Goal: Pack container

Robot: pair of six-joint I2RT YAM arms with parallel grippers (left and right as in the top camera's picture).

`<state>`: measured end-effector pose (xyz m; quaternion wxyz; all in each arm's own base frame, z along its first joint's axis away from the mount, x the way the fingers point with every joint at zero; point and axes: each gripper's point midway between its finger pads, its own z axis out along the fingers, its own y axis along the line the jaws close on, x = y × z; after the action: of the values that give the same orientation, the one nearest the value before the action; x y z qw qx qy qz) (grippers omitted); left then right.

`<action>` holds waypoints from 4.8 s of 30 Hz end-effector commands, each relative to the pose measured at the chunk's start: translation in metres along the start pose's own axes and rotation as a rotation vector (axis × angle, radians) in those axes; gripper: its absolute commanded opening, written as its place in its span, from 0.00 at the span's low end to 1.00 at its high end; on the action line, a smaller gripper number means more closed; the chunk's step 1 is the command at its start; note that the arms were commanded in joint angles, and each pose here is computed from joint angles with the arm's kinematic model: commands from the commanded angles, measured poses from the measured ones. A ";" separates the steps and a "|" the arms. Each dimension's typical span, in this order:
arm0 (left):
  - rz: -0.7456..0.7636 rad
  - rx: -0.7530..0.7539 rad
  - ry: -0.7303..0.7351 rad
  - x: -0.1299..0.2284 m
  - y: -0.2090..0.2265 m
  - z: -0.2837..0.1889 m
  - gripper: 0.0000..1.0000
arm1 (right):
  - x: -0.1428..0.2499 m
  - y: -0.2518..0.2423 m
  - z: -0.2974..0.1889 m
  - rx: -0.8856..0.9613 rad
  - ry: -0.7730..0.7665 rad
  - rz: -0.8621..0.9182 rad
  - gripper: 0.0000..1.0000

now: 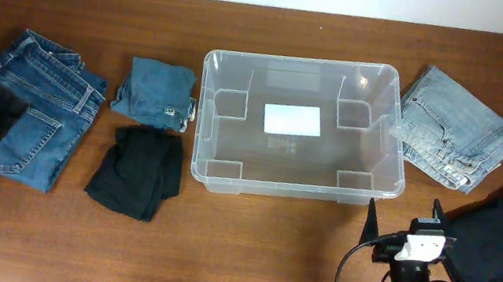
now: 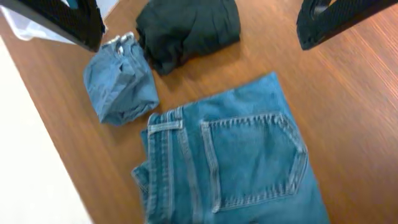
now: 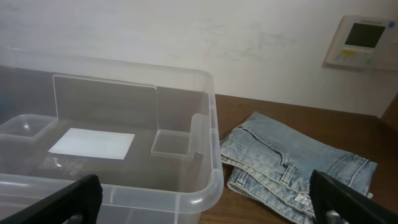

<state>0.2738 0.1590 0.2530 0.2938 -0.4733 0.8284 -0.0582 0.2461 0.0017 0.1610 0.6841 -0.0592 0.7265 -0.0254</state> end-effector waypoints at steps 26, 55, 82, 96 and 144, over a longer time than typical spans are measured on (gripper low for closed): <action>0.188 0.369 0.274 0.044 -0.050 0.034 0.99 | 0.002 -0.001 0.000 0.004 0.000 0.011 0.99; 0.255 0.343 0.310 0.063 -0.062 0.037 0.99 | -0.005 0.024 -0.002 -0.143 -0.029 0.039 0.99; 0.254 0.343 0.310 0.063 -0.061 0.037 0.99 | -0.163 -0.023 -0.020 0.000 -0.159 0.552 0.98; 0.254 0.343 0.310 0.063 -0.061 0.037 0.99 | -0.174 -0.111 0.088 0.198 0.404 0.552 0.99; 0.254 0.343 0.310 0.063 -0.061 0.037 0.99 | 0.149 -0.233 0.168 0.141 0.936 0.778 0.98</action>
<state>0.3166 0.0822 0.2215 0.2467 -0.3025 0.8909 -0.2323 0.4166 -0.2352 0.0508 0.2696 0.2709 0.9105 0.1575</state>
